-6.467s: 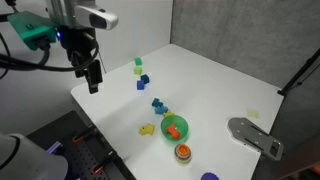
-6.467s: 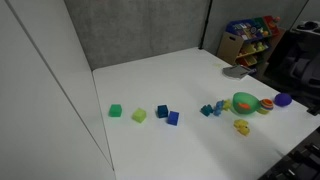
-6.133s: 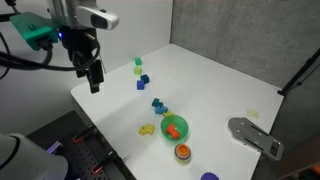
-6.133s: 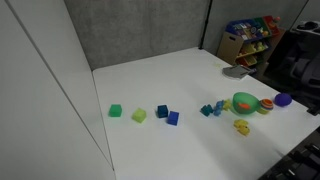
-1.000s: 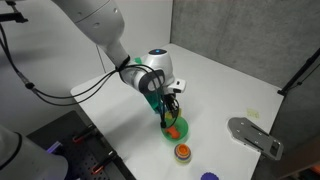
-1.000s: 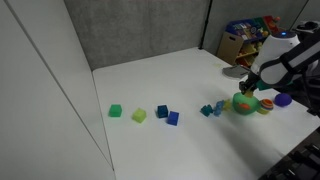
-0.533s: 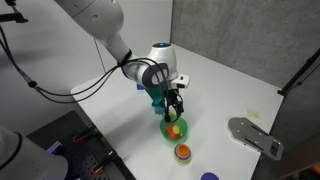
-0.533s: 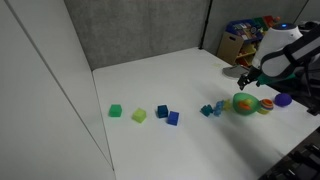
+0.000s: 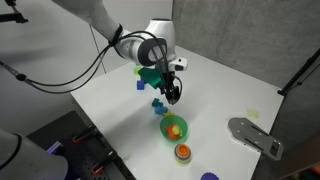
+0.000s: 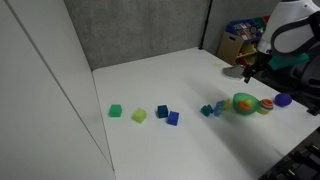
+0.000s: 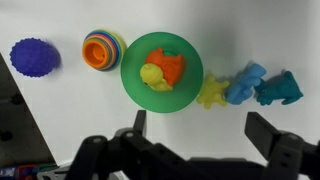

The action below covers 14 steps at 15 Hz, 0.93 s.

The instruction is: Put the yellow object inside the bowl

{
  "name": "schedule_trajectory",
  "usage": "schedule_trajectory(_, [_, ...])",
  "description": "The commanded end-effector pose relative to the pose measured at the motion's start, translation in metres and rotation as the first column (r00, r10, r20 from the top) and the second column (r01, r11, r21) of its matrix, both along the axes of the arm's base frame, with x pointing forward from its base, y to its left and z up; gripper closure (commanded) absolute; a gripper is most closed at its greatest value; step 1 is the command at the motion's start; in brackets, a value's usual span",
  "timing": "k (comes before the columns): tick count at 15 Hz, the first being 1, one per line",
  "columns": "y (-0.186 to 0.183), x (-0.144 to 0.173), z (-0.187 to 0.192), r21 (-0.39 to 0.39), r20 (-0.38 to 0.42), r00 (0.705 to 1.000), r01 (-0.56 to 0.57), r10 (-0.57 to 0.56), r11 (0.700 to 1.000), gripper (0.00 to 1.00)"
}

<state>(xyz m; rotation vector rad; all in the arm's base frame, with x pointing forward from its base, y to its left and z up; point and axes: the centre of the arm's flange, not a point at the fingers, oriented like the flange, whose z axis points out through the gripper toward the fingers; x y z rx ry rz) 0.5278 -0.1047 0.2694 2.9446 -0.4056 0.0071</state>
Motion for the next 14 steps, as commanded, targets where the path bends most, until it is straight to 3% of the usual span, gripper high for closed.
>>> schedule_trajectory(1, [0.015,-0.019,0.055,0.057,-0.031,0.996,-0.078,0.08,0.995,0.0])
schedule_trajectory(8, [0.044,-0.047,0.131,0.198,-0.095,0.973,-0.189,0.211,0.962,0.0])
schedule_trajectory(12, [0.048,-0.059,0.153,0.203,-0.099,0.967,-0.211,0.234,0.956,0.0])
schedule_trajectory(14, [0.05,-0.053,0.144,0.188,-0.102,0.971,-0.196,0.218,0.962,0.0])
